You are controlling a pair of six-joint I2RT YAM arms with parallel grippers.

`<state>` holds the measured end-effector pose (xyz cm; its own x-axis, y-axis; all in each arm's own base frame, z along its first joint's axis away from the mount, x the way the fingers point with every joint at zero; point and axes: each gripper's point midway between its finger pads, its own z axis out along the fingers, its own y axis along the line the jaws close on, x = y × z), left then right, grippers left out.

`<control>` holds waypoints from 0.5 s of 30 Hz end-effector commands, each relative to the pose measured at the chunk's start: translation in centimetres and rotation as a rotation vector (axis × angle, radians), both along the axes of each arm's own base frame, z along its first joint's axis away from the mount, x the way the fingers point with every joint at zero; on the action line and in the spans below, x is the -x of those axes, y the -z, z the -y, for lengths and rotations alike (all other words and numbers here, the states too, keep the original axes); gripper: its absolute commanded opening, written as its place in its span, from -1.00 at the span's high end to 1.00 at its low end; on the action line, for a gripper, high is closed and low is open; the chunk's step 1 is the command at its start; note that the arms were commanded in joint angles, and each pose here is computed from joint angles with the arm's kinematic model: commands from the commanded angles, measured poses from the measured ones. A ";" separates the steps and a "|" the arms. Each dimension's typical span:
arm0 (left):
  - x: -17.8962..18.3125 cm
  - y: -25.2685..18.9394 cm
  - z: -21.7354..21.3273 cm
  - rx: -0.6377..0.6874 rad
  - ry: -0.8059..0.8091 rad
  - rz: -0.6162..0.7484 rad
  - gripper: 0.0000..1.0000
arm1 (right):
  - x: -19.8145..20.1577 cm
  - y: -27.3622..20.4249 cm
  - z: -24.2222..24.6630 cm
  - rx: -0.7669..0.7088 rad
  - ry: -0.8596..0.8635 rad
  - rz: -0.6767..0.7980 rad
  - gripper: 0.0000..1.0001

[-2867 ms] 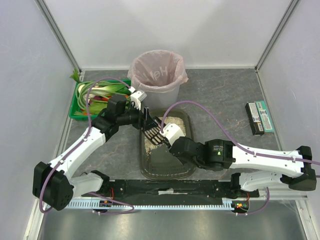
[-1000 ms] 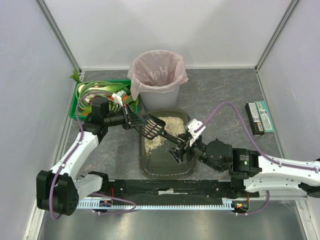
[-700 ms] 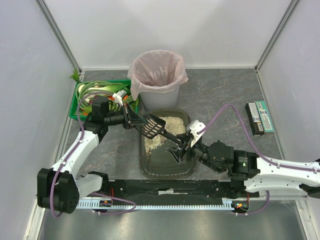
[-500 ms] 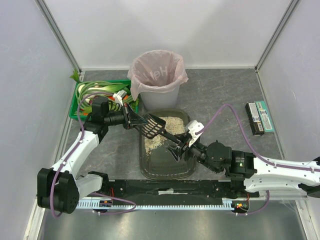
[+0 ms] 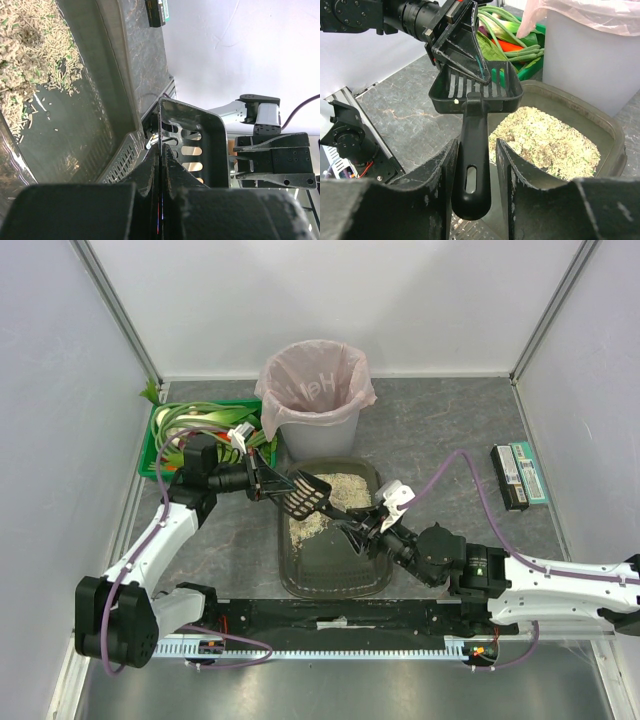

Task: Clean the litter box

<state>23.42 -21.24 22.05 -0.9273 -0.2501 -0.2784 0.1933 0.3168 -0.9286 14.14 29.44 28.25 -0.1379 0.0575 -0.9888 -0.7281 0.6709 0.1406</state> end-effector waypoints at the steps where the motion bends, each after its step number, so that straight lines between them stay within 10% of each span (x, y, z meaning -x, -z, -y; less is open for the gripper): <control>1: 0.9 -1.0 0.0 0.032 0.026 0.020 0.97 | -0.2 -2.0 0.2 -0.084 0.020 0.027 0.12; 15: 0.8 -0.6 -0.4 -0.017 0.021 0.068 0.95 | -0.5 -1.8 0.1 -0.081 0.040 0.020 1.00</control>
